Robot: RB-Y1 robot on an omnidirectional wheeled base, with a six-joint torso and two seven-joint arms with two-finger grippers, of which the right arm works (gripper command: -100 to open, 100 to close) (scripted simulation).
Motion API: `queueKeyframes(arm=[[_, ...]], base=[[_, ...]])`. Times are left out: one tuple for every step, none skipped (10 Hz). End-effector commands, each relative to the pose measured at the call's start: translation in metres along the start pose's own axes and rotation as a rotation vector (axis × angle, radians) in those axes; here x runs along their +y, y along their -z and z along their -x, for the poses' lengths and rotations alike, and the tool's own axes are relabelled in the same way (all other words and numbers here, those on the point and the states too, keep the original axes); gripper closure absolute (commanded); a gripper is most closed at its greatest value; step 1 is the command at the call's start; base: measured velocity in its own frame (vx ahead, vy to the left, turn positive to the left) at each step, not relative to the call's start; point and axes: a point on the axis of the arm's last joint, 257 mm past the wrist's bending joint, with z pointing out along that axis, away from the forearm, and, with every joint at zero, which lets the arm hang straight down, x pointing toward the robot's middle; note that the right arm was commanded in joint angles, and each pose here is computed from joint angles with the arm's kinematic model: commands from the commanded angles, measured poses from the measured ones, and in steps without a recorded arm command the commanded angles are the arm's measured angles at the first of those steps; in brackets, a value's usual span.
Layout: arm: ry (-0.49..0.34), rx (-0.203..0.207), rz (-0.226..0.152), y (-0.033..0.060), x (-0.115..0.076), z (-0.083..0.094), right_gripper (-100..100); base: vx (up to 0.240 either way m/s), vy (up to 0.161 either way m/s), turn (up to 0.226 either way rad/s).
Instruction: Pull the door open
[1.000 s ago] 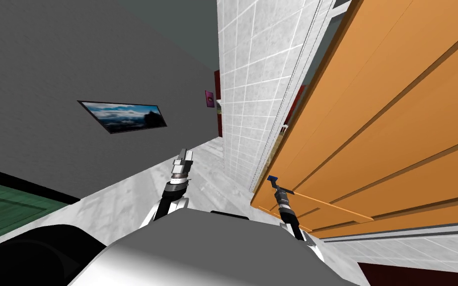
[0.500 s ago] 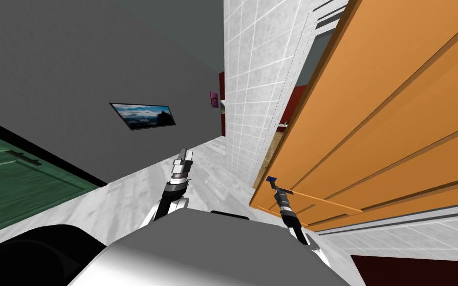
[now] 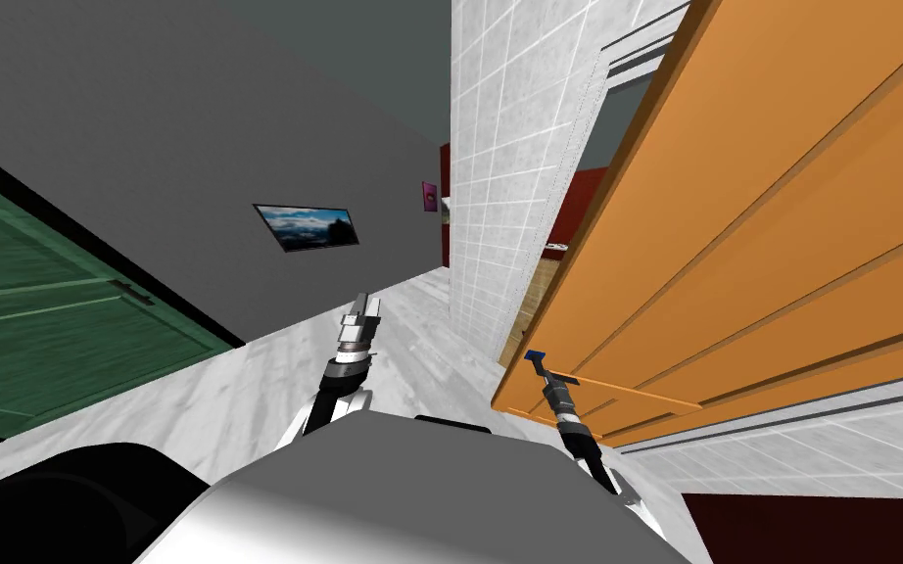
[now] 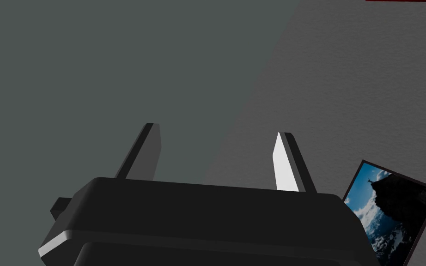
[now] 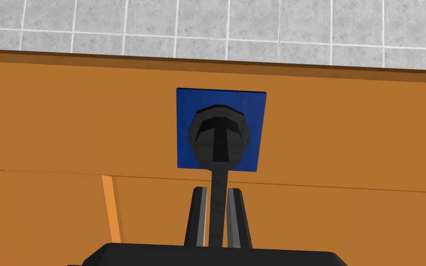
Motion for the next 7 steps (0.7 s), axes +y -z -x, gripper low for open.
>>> queueKeyframes(arm=[[-0.001, 0.028, -0.002, 0.0121, -0.001, 0.001, 100], [-0.001, 0.035, -0.001, 0.0145, -0.001, 0.001, 100], [-0.002, 0.055, -0.001, 0.021, -0.001, 0.001, 100], [-0.002, 0.065, -0.001, 0.0243, 0.0, 0.001, 100], [-0.004, 0.061, -0.007, 0.0223, -0.003, -0.003, 100], [-0.005, 0.076, -0.008, 0.0339, -0.004, -0.002, 100], [-0.005, 0.08, -0.007, 0.0377, -0.004, 0.0, 100]], base=[[-0.241, -0.063, 0.155], [-0.179, -0.041, 0.068], [-0.182, -0.087, 0.086], [-0.188, -0.1, 0.124], [-0.083, -0.033, 0.039], [-0.104, -0.027, 0.137], [-0.156, -0.054, 0.151]])
